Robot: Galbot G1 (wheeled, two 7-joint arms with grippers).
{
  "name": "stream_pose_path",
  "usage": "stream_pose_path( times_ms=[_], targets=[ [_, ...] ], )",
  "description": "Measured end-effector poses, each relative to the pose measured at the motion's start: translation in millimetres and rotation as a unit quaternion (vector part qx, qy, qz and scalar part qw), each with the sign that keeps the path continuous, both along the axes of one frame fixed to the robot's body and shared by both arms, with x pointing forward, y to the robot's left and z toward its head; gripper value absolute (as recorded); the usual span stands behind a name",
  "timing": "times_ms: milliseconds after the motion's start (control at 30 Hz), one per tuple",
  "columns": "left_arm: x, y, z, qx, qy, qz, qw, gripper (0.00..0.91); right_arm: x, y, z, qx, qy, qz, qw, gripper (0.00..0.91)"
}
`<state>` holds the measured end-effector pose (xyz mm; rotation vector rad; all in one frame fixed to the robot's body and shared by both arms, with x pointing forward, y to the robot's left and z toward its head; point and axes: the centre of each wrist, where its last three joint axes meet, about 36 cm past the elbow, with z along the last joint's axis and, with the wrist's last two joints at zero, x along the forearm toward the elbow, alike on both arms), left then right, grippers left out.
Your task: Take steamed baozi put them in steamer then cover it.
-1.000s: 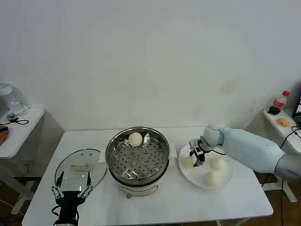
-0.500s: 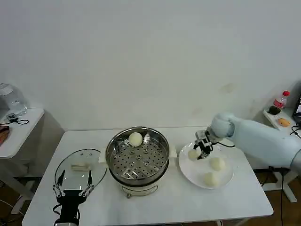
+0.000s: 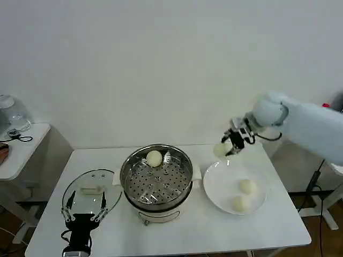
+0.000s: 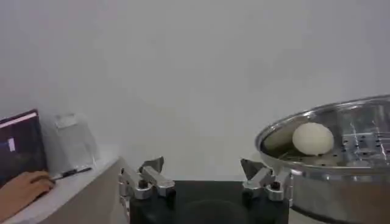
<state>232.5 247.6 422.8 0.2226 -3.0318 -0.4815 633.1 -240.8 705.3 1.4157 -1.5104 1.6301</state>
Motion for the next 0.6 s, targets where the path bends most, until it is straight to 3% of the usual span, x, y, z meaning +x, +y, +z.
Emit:
stream_pose_path(
  times_ms=[133, 267, 433, 600],
  targets=[
    [0.0, 1.8, 2.1, 0.002, -0.003, 0.003, 1.000, 0.907, -2.5, 35.9, 20.7, 0.020, -0.002, 0.012, 1.000, 0.595],
    [0.1, 3.3, 3.6, 0.002, -0.007, 0.011, 1.000, 0.907, -4.9, 84.2, 25.7, 0.037, 0.009, 0.024, 0.999, 0.595],
    [-0.7, 5.8, 8.8, 0.000, -0.013, 0.019, 1.000, 0.907, -6.2, 141.7, 15.6, 0.040, 0.030, 0.034, 0.998, 0.605],
    [1.0, 8.3, 15.6, -0.002, -0.023, 0.026, 0.999, 0.907, -6.2, 190.8, -8.9, 0.033, 0.054, 0.032, 0.998, 0.595]
  ],
)
